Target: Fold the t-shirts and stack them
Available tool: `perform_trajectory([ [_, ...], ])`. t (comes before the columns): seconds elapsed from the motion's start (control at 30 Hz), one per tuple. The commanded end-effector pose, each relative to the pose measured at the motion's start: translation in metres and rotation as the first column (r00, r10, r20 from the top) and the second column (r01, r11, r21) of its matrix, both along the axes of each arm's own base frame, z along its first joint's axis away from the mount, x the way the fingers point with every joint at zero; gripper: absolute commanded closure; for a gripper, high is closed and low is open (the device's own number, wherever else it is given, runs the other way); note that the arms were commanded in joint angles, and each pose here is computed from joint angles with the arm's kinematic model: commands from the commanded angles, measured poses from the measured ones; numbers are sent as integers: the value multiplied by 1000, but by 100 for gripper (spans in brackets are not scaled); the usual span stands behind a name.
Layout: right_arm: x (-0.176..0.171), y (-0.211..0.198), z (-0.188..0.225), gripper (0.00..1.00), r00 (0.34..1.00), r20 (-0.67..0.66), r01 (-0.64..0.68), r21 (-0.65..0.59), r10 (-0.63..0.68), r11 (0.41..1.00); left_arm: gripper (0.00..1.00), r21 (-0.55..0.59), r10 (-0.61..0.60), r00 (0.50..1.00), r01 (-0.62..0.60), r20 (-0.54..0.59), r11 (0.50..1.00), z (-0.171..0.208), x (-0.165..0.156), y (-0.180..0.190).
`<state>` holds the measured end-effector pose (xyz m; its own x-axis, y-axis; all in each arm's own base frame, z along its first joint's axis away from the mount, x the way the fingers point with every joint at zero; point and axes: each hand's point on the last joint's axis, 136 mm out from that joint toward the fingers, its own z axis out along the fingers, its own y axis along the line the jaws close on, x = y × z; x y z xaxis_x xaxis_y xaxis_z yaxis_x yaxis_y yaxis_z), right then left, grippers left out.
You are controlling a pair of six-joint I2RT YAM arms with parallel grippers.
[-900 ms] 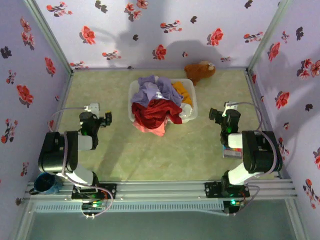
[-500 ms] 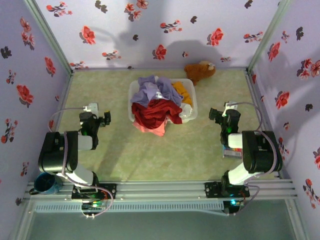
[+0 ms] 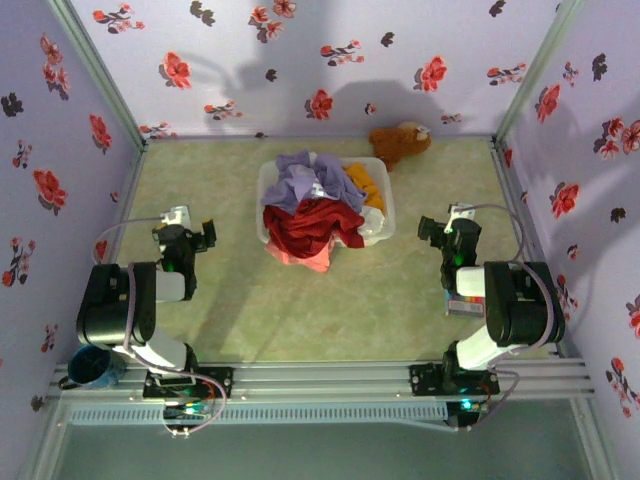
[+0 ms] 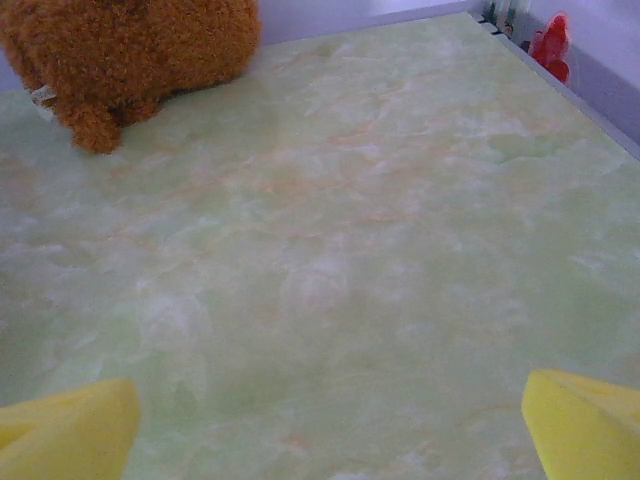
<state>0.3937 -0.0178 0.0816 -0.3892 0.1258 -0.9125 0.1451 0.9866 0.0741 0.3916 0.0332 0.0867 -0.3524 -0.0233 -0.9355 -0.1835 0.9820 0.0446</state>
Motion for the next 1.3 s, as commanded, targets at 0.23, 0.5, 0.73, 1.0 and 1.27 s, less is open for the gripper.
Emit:
perform_trajectory([
  [0.23, -30, -25, 45, 1, 982, -23, 187, 1, -187, 982, 1, 7, -5, 999, 5, 39, 1000, 87, -14, -4],
  [0.5, -82, -49, 81, 1, 859, -248, 475, 57, -448, 878, 0, -218, -164, 974, 127, -158, 968, 138, -35, -42],
  [0.73, -80, 29, 130, 1, 870, -438, 304, 117, -226, 945, 1, -522, -407, 891, 255, -200, 814, 151, -32, -123],
  [1.0, -85, 119, 156, 14, 902, -429, 111, 346, 52, 932, 1, -644, -556, 813, 333, -173, 688, 173, 20, -170],
  [1.27, -75, 181, 137, 35, 875, -450, 58, 463, 178, 885, 1, -710, -612, 751, 289, -249, 642, 140, 99, -194],
])
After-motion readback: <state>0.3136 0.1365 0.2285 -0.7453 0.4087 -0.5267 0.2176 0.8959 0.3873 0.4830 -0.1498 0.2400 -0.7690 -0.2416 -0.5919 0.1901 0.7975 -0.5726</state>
